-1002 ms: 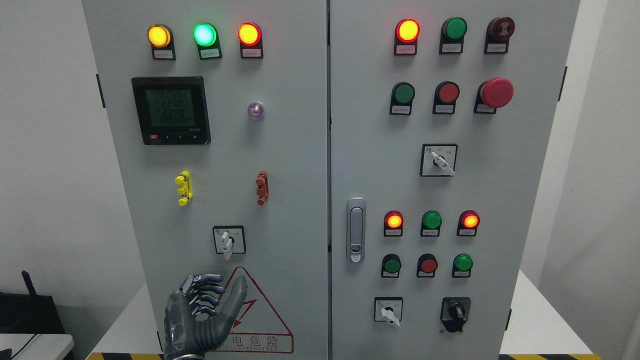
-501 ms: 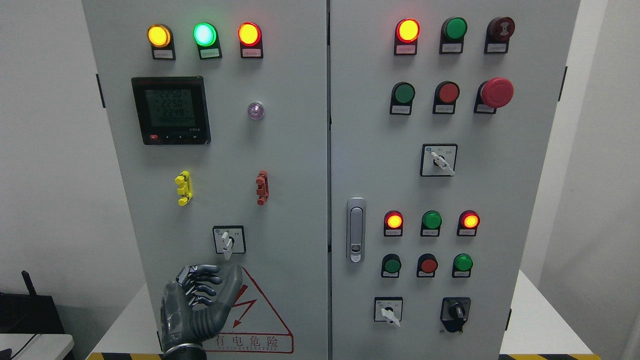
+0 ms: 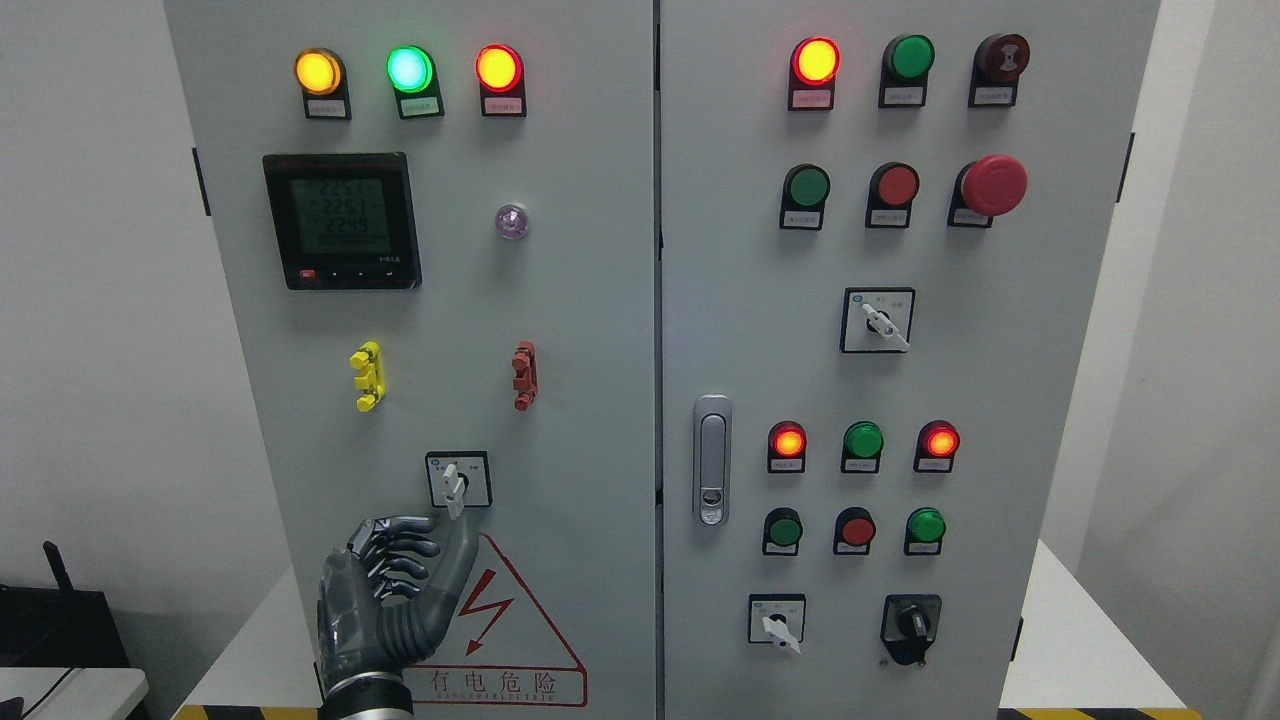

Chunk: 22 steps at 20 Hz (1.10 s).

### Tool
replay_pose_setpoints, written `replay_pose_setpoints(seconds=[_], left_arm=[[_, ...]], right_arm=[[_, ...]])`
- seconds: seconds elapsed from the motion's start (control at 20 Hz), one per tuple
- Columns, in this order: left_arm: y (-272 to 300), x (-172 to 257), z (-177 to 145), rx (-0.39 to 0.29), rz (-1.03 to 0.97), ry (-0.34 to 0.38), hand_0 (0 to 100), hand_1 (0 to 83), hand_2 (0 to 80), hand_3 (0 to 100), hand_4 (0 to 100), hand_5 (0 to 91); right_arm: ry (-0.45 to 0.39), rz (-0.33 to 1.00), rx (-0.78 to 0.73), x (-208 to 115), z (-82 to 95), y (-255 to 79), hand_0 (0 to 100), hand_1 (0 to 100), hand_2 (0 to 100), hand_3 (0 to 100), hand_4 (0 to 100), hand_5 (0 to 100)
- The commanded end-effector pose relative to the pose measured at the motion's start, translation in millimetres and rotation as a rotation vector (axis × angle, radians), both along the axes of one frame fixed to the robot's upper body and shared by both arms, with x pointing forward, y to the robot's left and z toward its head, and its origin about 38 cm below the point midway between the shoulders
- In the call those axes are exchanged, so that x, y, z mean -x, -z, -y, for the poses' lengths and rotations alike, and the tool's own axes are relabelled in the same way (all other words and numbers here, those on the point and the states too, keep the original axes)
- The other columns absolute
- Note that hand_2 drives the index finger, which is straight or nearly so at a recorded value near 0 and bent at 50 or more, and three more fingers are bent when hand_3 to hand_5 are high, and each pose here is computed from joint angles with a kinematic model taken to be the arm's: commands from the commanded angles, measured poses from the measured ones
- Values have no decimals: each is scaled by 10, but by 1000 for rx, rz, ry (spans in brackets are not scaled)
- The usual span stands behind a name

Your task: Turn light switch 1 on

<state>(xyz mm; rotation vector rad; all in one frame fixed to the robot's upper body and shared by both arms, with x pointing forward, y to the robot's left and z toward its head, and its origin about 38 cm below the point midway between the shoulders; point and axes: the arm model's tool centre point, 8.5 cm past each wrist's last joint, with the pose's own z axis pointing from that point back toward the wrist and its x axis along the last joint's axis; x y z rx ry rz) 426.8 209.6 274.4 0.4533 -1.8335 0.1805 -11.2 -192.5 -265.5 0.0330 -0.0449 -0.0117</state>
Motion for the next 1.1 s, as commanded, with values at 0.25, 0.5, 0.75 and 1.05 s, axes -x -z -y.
replay_pose_setpoints(seconds=[0.25,0.5,0.75,1.05], left_arm=[[-62,-23,60,-4,-1,12,45,561,516,702,753,683],[-112,-44,68,-5,1,12,46,559,520,703,754,682],[-160,-65,79,-4,1,14,48,553,520,703,754,682],[-166,-68,76,-4,-8,10,50,545,520,704,754,680]], right_arm=[[6,0,-3,0,-9,0,120,389,0,0,0,0],[8,0,-3,0,-9,0,120,389,0,0,0,0],[6,0,-3,0,-9,0,120,389,0,0,0,0],[6,0,-3,0,-9,0,120,389,0,0,0,0]])
